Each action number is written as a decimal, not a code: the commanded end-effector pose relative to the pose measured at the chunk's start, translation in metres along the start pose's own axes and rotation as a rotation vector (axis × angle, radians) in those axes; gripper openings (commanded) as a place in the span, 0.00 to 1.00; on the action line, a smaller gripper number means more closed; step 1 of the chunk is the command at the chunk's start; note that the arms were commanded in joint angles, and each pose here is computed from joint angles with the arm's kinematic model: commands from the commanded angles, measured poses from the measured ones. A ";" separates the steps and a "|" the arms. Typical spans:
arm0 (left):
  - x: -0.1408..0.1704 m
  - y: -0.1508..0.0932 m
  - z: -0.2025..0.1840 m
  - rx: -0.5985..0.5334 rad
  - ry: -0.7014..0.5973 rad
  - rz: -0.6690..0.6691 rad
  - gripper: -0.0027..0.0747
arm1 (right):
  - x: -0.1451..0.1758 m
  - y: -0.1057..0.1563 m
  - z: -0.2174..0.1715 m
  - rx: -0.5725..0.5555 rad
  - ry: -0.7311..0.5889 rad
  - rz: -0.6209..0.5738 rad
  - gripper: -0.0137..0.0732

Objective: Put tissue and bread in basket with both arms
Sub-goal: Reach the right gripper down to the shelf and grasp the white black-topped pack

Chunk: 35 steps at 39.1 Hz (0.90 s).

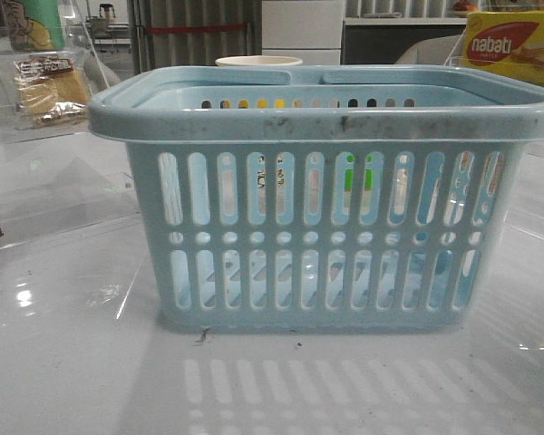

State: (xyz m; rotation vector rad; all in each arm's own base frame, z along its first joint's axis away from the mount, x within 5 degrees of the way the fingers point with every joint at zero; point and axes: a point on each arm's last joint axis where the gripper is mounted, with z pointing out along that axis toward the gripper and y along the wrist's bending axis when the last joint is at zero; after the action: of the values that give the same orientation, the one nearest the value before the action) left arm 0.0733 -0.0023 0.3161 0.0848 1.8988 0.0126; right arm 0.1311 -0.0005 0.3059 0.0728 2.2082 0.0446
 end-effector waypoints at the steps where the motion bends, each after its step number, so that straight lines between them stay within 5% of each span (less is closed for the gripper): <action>1: -0.015 0.000 -0.002 0.003 -0.085 -0.017 0.28 | -0.013 0.000 -0.004 0.004 -0.087 -0.018 0.38; 6: -0.013 0.000 -0.002 0.003 -0.064 -0.017 0.54 | -0.014 -0.001 -0.004 0.016 -0.096 -0.033 0.63; 10: -0.013 0.000 -0.002 0.003 -0.062 -0.017 0.67 | -0.017 -0.002 -0.002 0.025 -0.110 -0.047 0.71; 17: -0.013 0.000 -0.002 0.003 -0.062 -0.017 0.67 | -0.031 -0.002 0.014 0.032 -0.102 -0.043 0.71; 35: -0.013 0.000 -0.002 0.003 -0.062 -0.017 0.66 | -0.162 -0.047 0.097 0.165 -0.019 0.052 0.70</action>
State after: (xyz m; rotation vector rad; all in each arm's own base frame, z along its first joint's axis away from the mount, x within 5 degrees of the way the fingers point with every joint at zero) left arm 0.0723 -0.0021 0.3134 0.0830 1.9305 0.0121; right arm 0.2878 -0.0519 0.3527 0.2395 2.2981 -0.0800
